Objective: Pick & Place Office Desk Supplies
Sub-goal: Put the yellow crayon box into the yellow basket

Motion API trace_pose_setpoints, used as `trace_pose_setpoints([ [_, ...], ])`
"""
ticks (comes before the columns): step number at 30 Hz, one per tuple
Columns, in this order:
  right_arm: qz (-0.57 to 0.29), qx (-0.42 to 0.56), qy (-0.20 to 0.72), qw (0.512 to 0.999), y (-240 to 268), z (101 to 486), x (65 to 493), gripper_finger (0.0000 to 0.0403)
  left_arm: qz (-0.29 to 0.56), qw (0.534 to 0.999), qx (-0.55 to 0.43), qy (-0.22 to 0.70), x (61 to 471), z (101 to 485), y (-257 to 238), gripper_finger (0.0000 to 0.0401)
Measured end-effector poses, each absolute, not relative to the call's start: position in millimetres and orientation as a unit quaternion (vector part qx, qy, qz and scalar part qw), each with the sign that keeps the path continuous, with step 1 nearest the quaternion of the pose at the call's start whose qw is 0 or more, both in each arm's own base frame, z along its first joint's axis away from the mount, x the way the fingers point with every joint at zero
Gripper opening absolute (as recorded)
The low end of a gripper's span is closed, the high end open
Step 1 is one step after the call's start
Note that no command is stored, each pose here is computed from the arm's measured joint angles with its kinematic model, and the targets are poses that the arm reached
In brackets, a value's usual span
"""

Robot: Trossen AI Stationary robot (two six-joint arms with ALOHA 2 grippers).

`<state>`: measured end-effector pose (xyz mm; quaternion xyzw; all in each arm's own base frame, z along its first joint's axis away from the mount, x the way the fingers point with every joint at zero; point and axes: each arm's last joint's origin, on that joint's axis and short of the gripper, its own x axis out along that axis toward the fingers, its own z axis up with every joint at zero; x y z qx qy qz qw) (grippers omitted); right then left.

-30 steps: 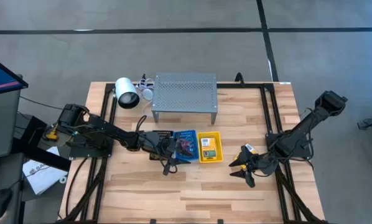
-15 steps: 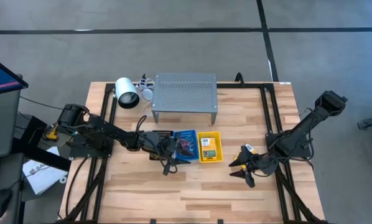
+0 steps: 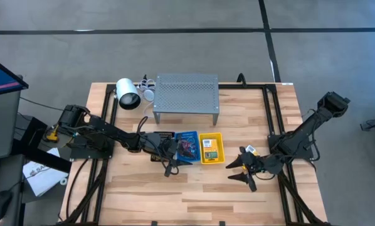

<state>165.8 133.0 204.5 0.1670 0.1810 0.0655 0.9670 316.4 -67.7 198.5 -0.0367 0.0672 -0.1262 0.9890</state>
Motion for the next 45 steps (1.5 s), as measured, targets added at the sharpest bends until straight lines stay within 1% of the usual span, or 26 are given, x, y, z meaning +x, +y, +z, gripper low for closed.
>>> trace_pose_setpoints([
  [2,0.076,0.148,0.178,0.97,138.7,213.2,170.7,0.0207,-0.126,0.989,-0.037,0.067,316.4,198.5,-67.8,0.0136],
  [4,0.073,0.124,0.198,0.97,143.9,218.8,176.2,0.0207,-0.126,0.989,-0.037,0.067,316.4,198.5,-67.9,0.0136],
  [7,0.044,0.094,0.27,0.957,149.4,217.2,182.5,0.0207,-0.126,0.989,-0.037,0.067,316.4,198.5,-67.8,0.0136],
  [11,-0.007,0.073,0.363,0.929,155.4,209.7,189.1,0.0207,-0.126,0.989,-0.037,0.068,316.4,198.5,-67.7,0.0136],
  [16,-0.047,0.072,0.421,0.903,165.2,205.7,198.2,0.0207,-0.126,0.989,-0.036,0.068,316.4,198.4,-67.7,0.0136],
  [21,-0.082,0.085,0.459,0.88,174.4,203.7,207.3,0.0207,-0.127,0.989,-0.022,0.066,316.4,198.4,-67.7,0.0136],
  [31,-0.197,0.11,0.535,0.814,193.1,191.2,220.1,0.0207,-0.127,0.989,-0.021,0.072,316.2,197.2,-67.7,0.0136],
  [35,-0.258,0.09,0.567,0.777,199.4,183.4,229.1,0.0207,-0.126,0.988,-0.021,0.09,315.7,193.8,-67.7,0.0136],
  [39,-0.319,0.063,0.602,0.729,202.0,179.6,240.3,0.0207,-0.128,0.986,-0.022,0.108,314.6,190.4,-69.3,0.0136],
  [42,-0.34,0.051,0.622,0.703,205.5,176.5,251.2,0.0207,-0.134,0.984,-0.022,0.119,313.2,188.5,-73.6,0.0136],
  [45,-0.351,0.042,0.63,0.691,208.4,174.2,261.7,0.0207,-0.144,0.982,-0.022,0.121,311.6,188.2,-80.0,0.0136],
])
